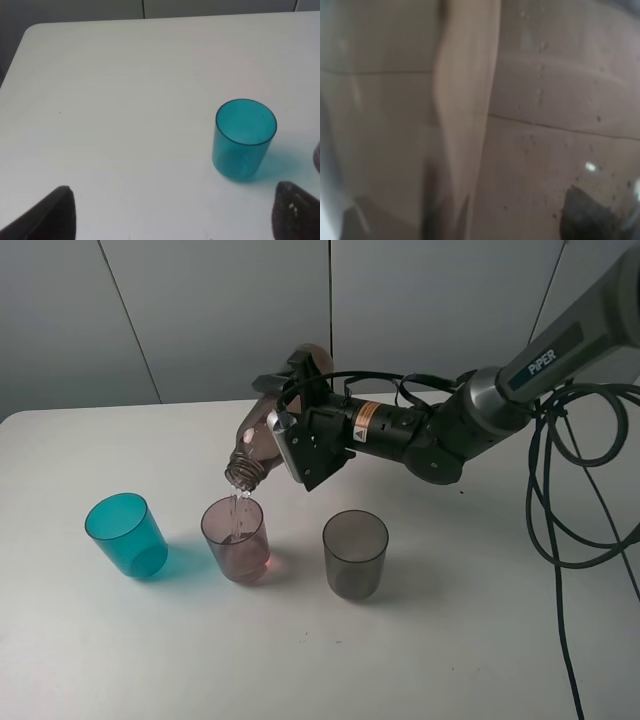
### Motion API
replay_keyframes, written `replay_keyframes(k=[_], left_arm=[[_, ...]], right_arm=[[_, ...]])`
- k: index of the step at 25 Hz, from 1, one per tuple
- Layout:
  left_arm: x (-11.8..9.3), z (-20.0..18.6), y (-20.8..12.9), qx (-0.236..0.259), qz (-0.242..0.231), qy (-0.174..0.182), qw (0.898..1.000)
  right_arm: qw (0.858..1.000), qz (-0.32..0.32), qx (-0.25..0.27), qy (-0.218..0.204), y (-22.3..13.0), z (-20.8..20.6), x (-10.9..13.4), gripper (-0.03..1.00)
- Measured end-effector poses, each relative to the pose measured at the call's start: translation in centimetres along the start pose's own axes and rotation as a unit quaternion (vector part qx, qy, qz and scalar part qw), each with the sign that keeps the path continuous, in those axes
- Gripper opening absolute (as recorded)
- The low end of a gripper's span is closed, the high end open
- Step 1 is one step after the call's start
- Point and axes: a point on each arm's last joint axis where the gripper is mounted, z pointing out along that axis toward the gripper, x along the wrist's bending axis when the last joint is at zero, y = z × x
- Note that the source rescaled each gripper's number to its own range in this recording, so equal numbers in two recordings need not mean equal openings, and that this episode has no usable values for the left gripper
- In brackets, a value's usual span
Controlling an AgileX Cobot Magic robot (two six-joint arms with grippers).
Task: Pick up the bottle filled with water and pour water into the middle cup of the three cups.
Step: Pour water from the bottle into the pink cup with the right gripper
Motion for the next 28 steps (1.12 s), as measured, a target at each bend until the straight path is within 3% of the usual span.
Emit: replay_keyframes(k=[28], left_arm=[[0.0, 0.0, 0.0, 0.0, 0.0, 0.0, 1.0]], right_arm=[[0.994, -0.1, 0.001, -0.05, 0.06, -0.03, -0.91, 0.0]])
